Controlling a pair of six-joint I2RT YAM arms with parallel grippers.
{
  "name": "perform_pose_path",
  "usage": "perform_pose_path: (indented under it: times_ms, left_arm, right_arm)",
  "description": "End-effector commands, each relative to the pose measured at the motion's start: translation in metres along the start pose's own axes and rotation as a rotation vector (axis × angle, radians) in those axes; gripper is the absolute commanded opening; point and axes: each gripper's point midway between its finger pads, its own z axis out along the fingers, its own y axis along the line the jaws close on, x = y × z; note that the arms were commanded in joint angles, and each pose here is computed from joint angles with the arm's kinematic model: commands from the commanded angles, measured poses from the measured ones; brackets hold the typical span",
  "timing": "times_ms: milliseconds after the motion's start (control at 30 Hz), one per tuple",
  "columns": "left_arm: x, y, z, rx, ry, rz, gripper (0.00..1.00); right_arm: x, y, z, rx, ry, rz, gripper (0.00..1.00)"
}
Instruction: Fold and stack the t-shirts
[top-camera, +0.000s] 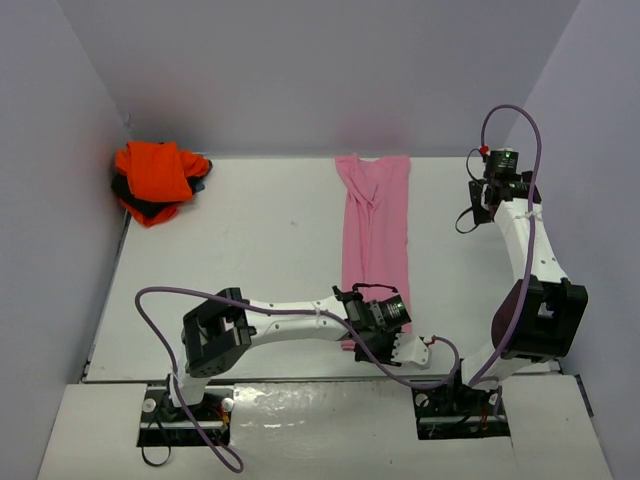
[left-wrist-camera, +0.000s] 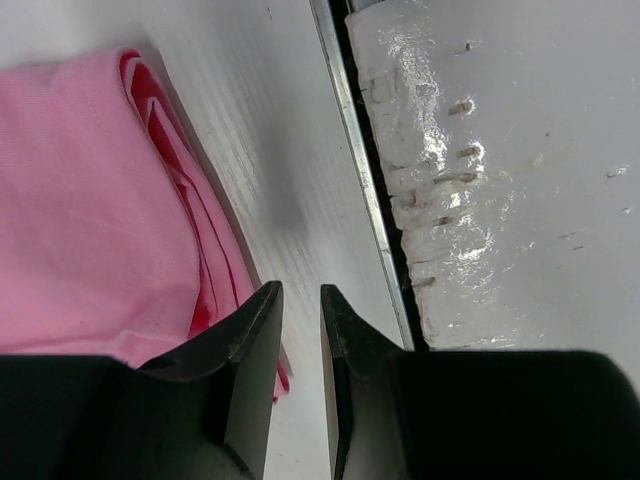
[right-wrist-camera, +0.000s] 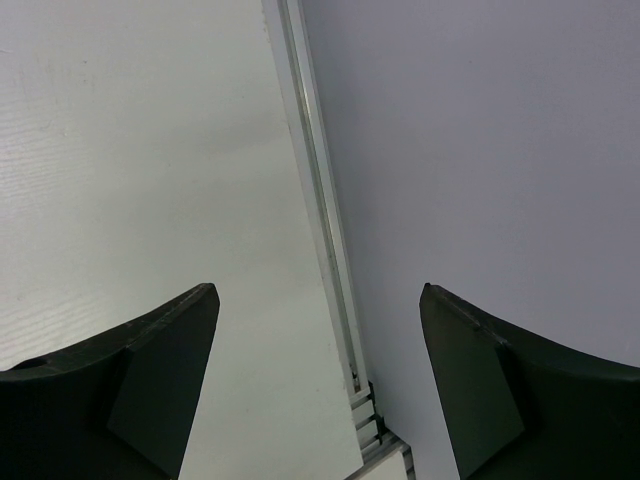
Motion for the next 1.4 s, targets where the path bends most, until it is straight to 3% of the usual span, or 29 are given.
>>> perform_pose_path:
  times_ms: [0,300,400,467,533,633,967,1367]
  left_arm:
    - [-0.024,0.018,-0.016,-0.065,-0.053,0.028,0.19]
    - [-0.019,0.047,-0.008,-0.202,-0.020,0.019,0.23]
    - [-0.016,0.058,-0.006,-0.259,-0.007,0.015,0.36]
    - [-0.015,0.063,-0.005,-0.287,-0.001,0.012,0.52]
    - [-0.014,0.067,-0.004,-0.306,0.002,0.013,0.57]
    - [-0.016,0.073,-0.005,-0.333,-0.001,0.014,0.52]
    - [-0.006,0.075,0.012,-0.303,0.033,0.017,0.54]
    - [-0.015,0.069,-0.009,-0.283,0.001,0.011,0.56]
  right_arm:
    - [-0.009,-0.007,-0.004,0.015,-0.044,0.040,0.79]
    - [-0.008,-0.003,-0.003,0.001,-0.043,0.042,0.79]
    - [-0.006,-0.002,-0.001,-0.004,-0.037,0.038,0.79]
    - [-0.006,-0.001,-0.001,-0.006,-0.037,0.038,0.79]
    - [-0.006,0.000,0.000,-0.007,-0.035,0.038,0.79]
    - [-0.005,-0.001,0.000,-0.007,-0.034,0.039,0.79]
    - [-0.007,-0.001,-0.003,-0.007,-0.042,0.040,0.80]
    - [-0.006,0.000,0.001,-0.007,-0.034,0.039,0.80]
